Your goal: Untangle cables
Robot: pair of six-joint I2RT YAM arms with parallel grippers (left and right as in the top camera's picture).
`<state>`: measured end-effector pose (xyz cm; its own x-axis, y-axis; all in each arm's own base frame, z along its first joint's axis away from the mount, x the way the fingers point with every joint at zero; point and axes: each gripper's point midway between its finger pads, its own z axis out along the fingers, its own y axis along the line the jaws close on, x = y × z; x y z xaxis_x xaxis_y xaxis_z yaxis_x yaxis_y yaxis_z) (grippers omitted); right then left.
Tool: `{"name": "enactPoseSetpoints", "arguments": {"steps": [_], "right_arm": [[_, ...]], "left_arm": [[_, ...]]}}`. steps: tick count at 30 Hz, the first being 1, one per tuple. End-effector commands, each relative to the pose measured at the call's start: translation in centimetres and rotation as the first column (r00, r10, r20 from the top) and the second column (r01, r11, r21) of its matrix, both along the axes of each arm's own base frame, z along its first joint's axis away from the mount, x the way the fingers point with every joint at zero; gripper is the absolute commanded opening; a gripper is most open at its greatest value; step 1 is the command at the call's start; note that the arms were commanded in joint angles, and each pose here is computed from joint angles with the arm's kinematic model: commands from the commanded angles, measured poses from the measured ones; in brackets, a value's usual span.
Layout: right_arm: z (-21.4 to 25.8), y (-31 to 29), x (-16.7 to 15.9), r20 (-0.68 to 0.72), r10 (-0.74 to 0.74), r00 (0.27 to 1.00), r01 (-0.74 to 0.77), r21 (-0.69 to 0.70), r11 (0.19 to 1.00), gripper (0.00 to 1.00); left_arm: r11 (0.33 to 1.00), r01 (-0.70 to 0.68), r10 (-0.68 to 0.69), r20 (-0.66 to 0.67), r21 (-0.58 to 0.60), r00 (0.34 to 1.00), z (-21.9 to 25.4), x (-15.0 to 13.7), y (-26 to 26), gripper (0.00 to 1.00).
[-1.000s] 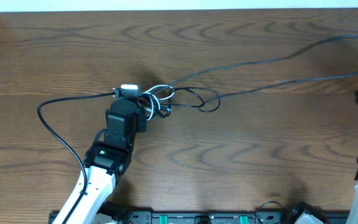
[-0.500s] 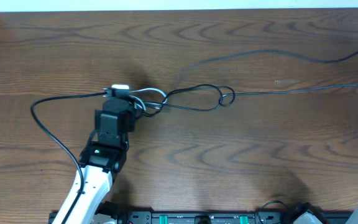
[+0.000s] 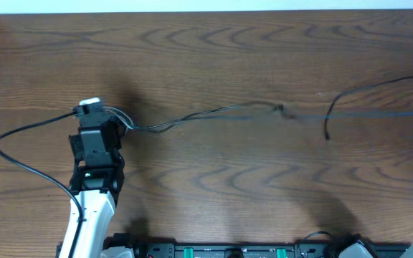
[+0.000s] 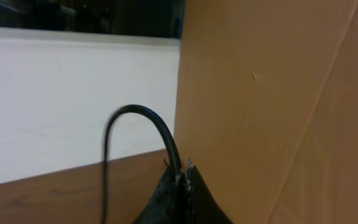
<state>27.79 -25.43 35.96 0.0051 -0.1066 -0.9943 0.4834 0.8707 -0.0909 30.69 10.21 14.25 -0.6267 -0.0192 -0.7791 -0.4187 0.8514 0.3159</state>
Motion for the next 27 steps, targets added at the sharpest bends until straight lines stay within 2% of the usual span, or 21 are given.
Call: {"name": "enactPoseSetpoints", "arguments": {"steps": [1,5,7,10,11,12,13,16,20,24,26,27], "right_arm": [[0.1,-1.1,-0.3,0.005,-0.033,0.999,0.033,0.008,0.999,0.01],[-0.6,-1.8,-0.3,-0.013,-0.046,0.999,0.047,0.019,0.999,0.02],[-1.4,-2.1,-0.4,-0.032,-0.053,0.998,0.054,0.044,0.998,0.07],[-3.1,-2.3,-0.5,-0.074,-0.055,0.996,0.062,0.098,0.993,0.44],[-3.7,-2.3,-0.5,-0.090,-0.053,0.995,0.063,0.120,0.991,0.61],[-4.4,-2.2,-0.5,-0.107,-0.049,0.993,0.064,0.142,0.988,0.83],[-4.9,-2.2,-0.6,-0.121,-0.047,0.992,0.066,0.160,0.985,0.99],[-6.4,-1.9,-0.6,-0.158,-0.031,0.987,0.065,0.210,0.976,0.99],[-6.6,0.8,0.7,-0.140,0.131,0.981,-0.094,0.245,0.965,0.99],[-6.4,4.4,2.6,-0.113,0.310,0.944,-0.272,0.261,0.926,0.99],[-6.6,6.3,3.7,-0.107,0.393,0.913,-0.353,0.274,0.895,0.99],[-6.8,7.5,4.2,-0.103,0.438,0.893,-0.396,0.284,0.873,0.99]], "left_arm": [[0.996,-0.090,0.090,0.035,0.019,0.995,1.0,-0.6,1.9,0.07],[0.992,-0.127,0.126,0.053,0.022,0.991,1.4,-0.8,2.9,0.07],[0.990,-0.137,0.136,0.054,0.022,0.989,1.4,-0.9,3.2,0.08],[0.990,-0.140,0.139,0.055,0.021,0.989,1.4,-0.9,3.3,0.07],[0.989,-0.146,0.144,0.060,0.014,0.988,1.4,-0.9,3.3,0.08],[0.989,-0.150,0.150,0.065,0.007,0.987,1.4,-0.9,3.3,0.07],[0.989,-0.151,0.150,0.066,0.005,0.986,1.4,-0.9,3.3,0.08],[0.989,-0.149,0.148,0.068,0.004,0.987,1.4,-0.9,3.3,0.08],[0.994,-0.106,0.108,0.079,-0.025,0.991,1.4,-0.3,2.6,0.07],[0.978,0.133,-0.108,0.150,-0.163,0.983,1.4,2.4,-1.6,0.07],[0.925,0.303,-0.250,0.235,-0.230,0.939,2.5,4.0,-4.6,0.07],[0.874,0.413,-0.336,0.293,-0.258,0.895,3.4,4.7,-6.6,0.07]]}}
